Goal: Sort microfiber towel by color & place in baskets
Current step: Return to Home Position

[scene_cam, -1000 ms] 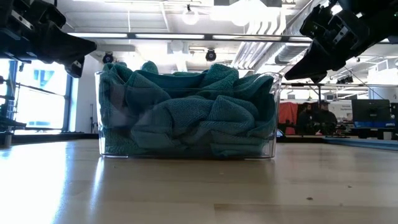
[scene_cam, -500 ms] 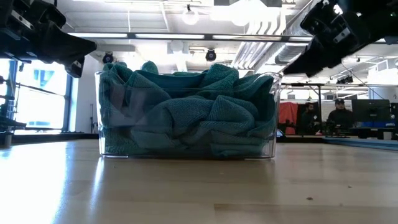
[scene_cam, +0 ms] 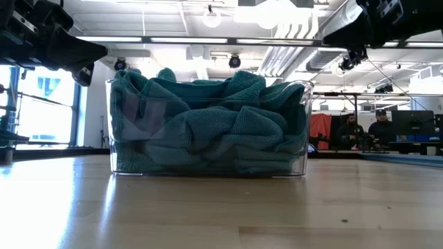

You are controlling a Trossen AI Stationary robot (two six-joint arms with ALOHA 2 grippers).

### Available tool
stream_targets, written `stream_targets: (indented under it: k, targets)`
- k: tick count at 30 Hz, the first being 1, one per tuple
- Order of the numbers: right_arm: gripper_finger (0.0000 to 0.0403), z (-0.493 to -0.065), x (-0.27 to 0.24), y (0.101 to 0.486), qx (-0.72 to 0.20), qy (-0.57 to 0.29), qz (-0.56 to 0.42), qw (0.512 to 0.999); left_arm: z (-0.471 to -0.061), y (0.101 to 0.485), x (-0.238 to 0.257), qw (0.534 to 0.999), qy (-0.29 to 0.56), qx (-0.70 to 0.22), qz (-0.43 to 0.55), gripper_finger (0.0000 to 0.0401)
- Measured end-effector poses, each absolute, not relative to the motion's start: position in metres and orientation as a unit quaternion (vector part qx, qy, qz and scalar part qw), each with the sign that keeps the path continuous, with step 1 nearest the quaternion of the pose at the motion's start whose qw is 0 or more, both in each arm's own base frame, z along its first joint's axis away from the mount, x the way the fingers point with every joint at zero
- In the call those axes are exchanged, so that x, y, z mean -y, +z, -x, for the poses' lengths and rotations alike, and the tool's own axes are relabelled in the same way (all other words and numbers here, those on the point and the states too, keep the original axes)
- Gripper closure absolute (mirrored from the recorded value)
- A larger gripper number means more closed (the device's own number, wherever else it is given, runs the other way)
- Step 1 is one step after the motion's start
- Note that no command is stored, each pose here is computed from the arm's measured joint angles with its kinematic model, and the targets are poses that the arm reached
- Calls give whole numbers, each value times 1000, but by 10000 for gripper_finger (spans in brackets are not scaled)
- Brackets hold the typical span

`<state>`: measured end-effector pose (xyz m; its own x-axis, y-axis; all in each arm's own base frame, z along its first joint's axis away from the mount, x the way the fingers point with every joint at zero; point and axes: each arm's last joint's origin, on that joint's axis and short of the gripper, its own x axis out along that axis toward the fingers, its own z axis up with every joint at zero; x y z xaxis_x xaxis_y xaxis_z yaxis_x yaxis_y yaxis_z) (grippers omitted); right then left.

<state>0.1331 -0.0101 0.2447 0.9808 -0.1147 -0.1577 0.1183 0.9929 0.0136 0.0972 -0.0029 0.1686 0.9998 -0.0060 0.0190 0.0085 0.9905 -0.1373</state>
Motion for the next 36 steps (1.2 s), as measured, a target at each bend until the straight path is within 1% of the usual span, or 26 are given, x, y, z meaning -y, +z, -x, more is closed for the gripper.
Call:
stream_targets:
  k: [3,12,23,25,31,36]
  targets:
    - [403,-132,8,241,-97,-50,-13,994,-97,169,3,998,-4,9,69,401]
    - [403,-126,4,240,-107,-31,1,994,-97,169,3,998,-4,9,69,401]
    - [403,-111,3,244,-78,-31,14,996,-97,169,3,998,-4,9,69,401]
    - [403,-110,3,237,-58,-31,12,998,-97,169,3,998,-4,9,69,401]
    - [403,-108,3,201,-11,-33,-33,999,-97,169,3,998,-4,9,69,401]
    - [403,-102,3,187,19,-35,-41,998,-97,169,3,998,-4,9,69,401]
